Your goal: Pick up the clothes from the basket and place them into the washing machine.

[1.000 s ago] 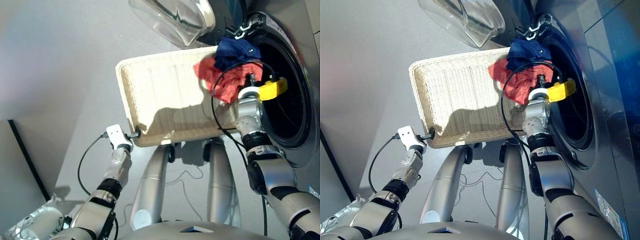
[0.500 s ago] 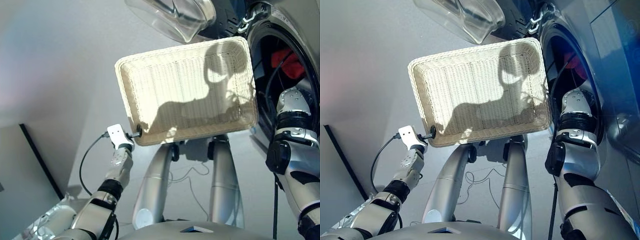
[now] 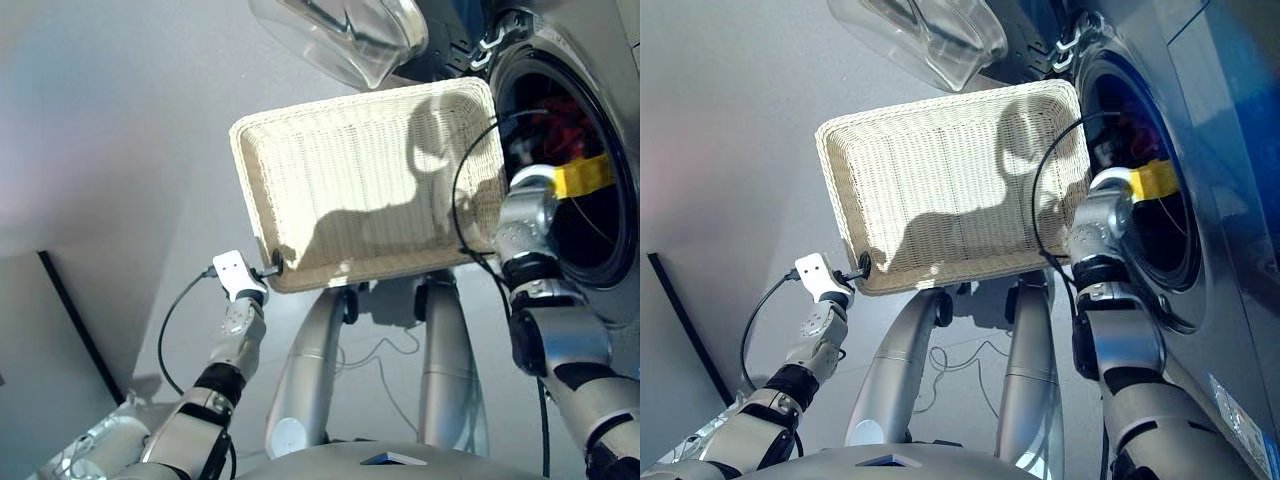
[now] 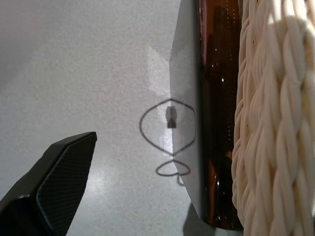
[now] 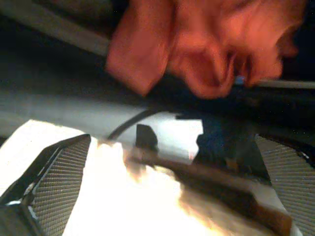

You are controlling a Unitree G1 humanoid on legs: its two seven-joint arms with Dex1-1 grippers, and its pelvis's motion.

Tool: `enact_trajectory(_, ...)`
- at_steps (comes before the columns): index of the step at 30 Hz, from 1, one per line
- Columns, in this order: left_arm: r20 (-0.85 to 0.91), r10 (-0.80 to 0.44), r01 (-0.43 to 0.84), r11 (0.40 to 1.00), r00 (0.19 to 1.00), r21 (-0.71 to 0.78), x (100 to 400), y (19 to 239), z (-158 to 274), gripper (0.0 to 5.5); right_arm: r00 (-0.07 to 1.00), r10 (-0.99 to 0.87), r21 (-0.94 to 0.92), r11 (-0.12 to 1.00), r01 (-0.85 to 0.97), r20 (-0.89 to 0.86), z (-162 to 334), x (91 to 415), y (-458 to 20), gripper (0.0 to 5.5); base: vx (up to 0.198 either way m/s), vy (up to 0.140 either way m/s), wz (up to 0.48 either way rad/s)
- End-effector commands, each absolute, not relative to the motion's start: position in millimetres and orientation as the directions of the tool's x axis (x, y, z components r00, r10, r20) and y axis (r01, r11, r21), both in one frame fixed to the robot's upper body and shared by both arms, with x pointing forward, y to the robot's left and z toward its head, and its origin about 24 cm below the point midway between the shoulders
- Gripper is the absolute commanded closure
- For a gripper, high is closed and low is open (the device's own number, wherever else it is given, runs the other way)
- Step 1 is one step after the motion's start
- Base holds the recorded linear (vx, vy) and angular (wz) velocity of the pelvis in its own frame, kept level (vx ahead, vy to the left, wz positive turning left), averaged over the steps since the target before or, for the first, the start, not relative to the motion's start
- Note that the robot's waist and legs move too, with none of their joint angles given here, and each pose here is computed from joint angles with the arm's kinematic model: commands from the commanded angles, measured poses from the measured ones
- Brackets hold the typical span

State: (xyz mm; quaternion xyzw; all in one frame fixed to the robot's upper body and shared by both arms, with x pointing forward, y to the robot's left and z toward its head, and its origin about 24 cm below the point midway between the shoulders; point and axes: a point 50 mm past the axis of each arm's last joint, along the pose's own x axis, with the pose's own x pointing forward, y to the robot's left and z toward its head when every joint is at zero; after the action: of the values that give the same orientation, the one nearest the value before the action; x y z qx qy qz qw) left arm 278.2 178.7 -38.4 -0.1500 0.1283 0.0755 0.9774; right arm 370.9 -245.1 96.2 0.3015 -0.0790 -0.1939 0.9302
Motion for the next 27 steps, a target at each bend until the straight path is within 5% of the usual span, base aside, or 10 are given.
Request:
enact_trajectory(1, -0.301, 0.179, -0.256, 0.937, 0.937, -0.239, 258.9, 206.2, -51.2, 0.00, 0.948, -0.318, 0.461, 0.841, 0.281, 0.001, 69.3, 359.4, -236.1, 0.00, 0.000, 0.000, 0.000)
enact_trajectory(8, -0.442, 0.144, -0.236, 0.958, 0.886, -0.161, 236.5, 207.8, -81.2, 0.00, 0.939, -0.099, 0.086, 0.987, 0.135, -0.330, -30.4, 303.1, -208.3, 0.00, 0.071, -0.017, 0.066)
enact_trajectory(16, -0.620, 0.212, -0.206, 0.975, 0.755, 0.082, 198.4, 224.5, -114.0, 0.00, 0.802, -0.051, 0.024, 0.996, 0.081, -0.596, -98.0, 236.4, -196.3, 0.00, 0.045, 0.021, 0.071)
enact_trajectory(27, -0.775, 0.226, -0.239, 0.966, 0.590, 0.100, 139.6, 231.5, -143.8, 0.00, 0.594, -0.071, -0.078, 0.997, 0.014, -0.801, -145.4, 155.6, -197.4, 0.00, 0.078, 0.057, -0.031)
